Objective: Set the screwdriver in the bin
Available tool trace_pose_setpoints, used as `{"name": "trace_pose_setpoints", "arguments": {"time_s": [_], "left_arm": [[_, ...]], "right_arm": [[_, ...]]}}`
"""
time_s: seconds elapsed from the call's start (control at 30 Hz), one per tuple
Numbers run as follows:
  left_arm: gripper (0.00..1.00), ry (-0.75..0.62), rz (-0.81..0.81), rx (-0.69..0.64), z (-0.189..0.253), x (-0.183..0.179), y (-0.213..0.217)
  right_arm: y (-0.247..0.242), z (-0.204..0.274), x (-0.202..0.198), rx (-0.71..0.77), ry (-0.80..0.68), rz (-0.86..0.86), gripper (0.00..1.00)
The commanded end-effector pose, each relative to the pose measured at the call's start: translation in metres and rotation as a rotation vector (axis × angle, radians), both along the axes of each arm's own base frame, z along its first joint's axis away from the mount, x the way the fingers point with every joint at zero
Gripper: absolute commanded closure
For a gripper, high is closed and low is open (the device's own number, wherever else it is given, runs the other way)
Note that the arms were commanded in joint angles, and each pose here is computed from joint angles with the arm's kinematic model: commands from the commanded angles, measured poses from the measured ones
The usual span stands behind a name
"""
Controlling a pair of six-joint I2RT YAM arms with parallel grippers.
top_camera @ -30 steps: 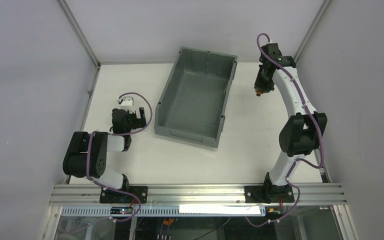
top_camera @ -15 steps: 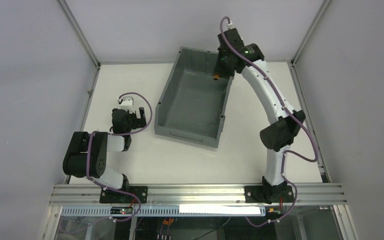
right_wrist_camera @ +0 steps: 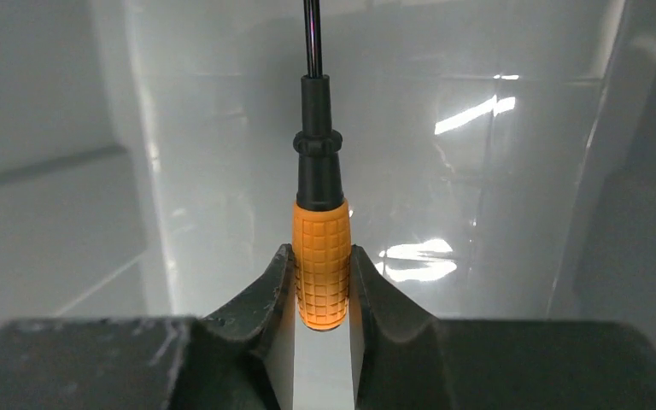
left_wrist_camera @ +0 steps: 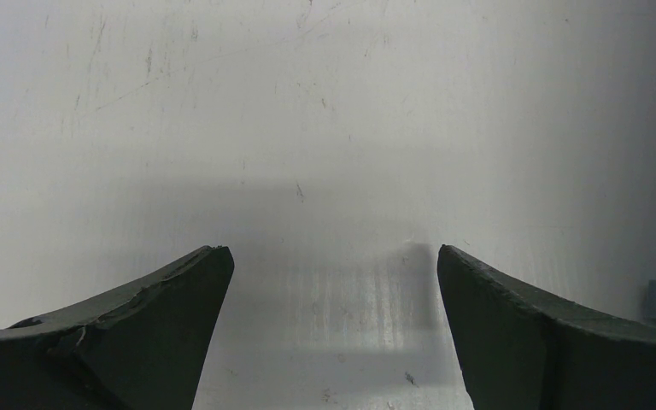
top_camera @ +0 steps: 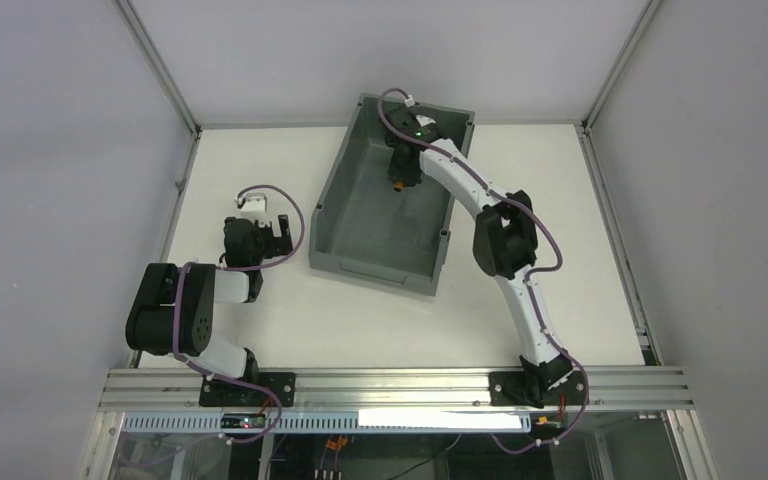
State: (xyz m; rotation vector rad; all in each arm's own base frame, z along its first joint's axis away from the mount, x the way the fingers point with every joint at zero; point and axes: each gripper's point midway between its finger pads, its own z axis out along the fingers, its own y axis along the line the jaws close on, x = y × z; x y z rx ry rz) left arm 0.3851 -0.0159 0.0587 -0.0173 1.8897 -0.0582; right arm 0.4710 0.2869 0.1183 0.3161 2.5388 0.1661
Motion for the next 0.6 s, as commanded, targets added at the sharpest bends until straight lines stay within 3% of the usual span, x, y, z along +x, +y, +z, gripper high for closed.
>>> {"name": "trace_pose_setpoints", "arguments": {"time_s": [0.0,0.2,0.3,0.4,0.57], "left_arm": [[0.01,-0.065,-0.008,-0.009,0.02,0.008,-0.001],[0.01,-0.067,-0.008,-0.009,0.02,0.008,-0.001],[0.01,-0.066,-0.009,-0.009,0.02,0.008,-0.001],[0.01,-0.067,-0.009,-0.009,0.02,0.009,-0.001],[0.01,-0.066,-0.009,-0.009,0.02,0.008,-0.001]], "right_arm": [[0.006,-0.028,0.016,-0.004,-0.03,-0.069,0.85],[0.008,-0.055,0.011,-0.022,0.01,-0.065,0.75],[0.011,-0.047,0.009,-0.009,0.007,-0.051,0.56],[0.014,-0.014,0.013,0.012,-0.043,-0.02,0.34],[0.018,0.073,0.012,0.058,-0.169,0.092,0.15]]}}
